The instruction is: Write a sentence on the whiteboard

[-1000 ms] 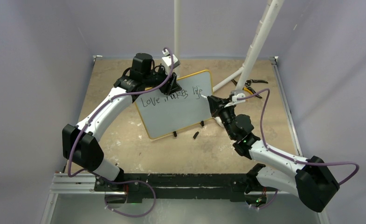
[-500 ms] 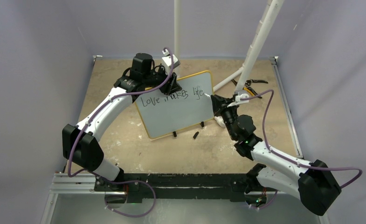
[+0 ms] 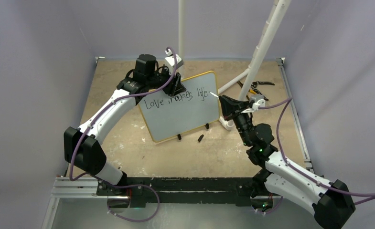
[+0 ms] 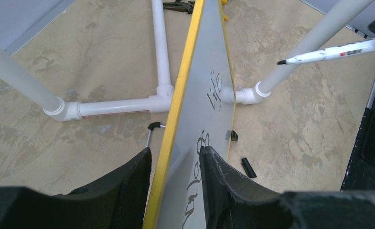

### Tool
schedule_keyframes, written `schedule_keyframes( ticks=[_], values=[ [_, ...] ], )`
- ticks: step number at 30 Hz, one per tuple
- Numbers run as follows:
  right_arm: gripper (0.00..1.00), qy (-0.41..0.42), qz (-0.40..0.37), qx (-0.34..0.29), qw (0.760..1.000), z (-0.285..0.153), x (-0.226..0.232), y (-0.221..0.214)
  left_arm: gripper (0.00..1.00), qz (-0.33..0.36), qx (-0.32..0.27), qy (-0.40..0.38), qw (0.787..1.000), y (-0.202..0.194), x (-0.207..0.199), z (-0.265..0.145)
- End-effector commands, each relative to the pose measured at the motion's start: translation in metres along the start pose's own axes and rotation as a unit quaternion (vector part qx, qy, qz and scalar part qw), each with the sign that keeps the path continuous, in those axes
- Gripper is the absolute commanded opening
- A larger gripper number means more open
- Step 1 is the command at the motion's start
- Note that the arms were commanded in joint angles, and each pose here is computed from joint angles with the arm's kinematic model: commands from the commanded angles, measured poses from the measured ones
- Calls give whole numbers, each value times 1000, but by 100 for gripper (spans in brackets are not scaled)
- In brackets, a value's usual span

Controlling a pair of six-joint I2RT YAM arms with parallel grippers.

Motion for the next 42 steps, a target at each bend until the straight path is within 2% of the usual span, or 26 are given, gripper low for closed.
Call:
schedule_keyframes(
  ticks=[1, 4, 6, 9, 12, 23, 32, 42],
  values=[
    [0, 48, -17, -18, 999, -6, 5, 11, 36, -29, -3, 9, 1000, 0, -4, -3],
    [0, 81, -20, -21, 996, -10, 9, 11, 55, -28, -26, 18, 999, 8, -8, -10],
    [0, 109, -21, -20, 994, -11, 14, 10, 63, -23, -37, 26, 999, 12, -10, -16],
    [0, 160, -11, -17, 987, -12, 24, 7, 70, -21, -46, 42, 998, 12, -13, -25],
    [0, 203, 8, -15, 979, -15, 41, 1, 70, -17, -48, 54, 997, 7, -12, -32],
    [0, 254, 58, 17, 965, -11, 113, -32, 40, -30, -49, 42, 997, -9, -1, -37],
    [0, 238, 69, 28, 968, -4, 146, -57, 22, -34, -47, 39, 998, -13, 4, -36],
    [0, 217, 70, 18, 974, 13, 160, -64, 15, -43, -49, 31, 997, -15, 7, -37]
  ],
)
Point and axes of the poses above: each gripper's point midway between its finger pads, its own z axis out along the fingers, its own x axis along the line the jaws close on, y = z × x, the point moved 9 cm from there along -z, back along the fingers, and after that the axes turned 15 degrees about -z, right-handed, at the moved point
